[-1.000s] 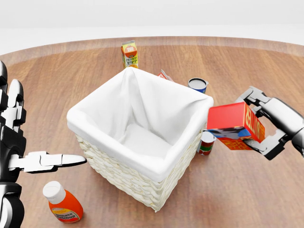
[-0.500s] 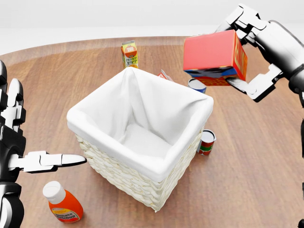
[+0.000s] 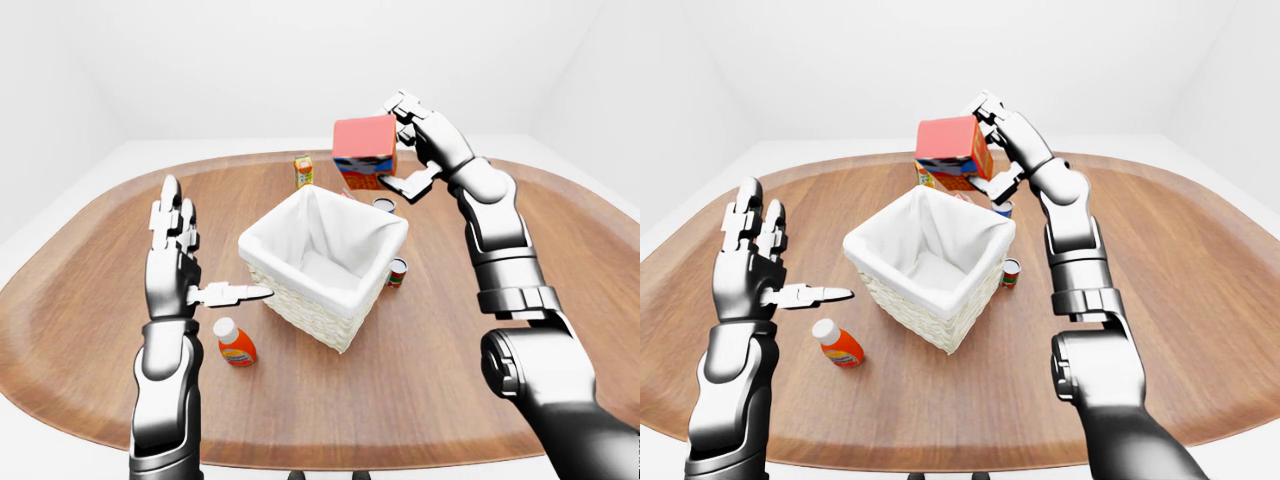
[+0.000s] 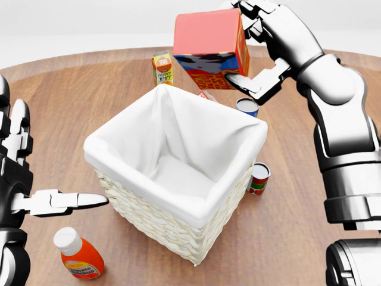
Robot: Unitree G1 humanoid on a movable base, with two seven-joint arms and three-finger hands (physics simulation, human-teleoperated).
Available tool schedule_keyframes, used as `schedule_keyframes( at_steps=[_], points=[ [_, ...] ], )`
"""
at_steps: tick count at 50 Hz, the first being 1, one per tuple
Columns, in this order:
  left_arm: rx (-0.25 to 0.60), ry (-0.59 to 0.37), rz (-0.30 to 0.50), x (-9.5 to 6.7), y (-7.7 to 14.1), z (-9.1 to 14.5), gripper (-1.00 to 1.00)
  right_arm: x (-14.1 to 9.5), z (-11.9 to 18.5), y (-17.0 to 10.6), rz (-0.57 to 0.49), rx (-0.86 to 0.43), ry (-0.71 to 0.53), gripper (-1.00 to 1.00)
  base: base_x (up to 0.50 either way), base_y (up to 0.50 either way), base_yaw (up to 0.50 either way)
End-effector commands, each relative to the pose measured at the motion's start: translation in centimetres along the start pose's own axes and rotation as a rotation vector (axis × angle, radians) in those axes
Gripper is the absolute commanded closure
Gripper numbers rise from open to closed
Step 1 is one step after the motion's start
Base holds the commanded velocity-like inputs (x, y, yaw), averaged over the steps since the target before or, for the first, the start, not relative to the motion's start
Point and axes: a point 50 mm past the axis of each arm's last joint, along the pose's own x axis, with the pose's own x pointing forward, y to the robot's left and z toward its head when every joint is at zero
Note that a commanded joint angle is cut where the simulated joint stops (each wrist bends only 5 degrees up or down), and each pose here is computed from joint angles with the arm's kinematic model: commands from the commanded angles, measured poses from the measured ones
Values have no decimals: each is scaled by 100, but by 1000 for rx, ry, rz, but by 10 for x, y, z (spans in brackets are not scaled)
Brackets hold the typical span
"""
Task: Pick up the butter and put it in the basket.
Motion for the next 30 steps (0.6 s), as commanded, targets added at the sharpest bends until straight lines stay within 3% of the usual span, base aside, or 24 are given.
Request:
schedule_keyframes(
  at_steps=[1, 30],
  points=[
    [-1, 9, 0, 0, 0, -2, -100, 17, 9, 23, -7, 106, -52, 100, 0, 0, 0],
    [-3, 24, -1, -3, -1, -5, -100, 20, -16, 63, 24, 224, 36, 100, 0, 0, 0]
  ],
)
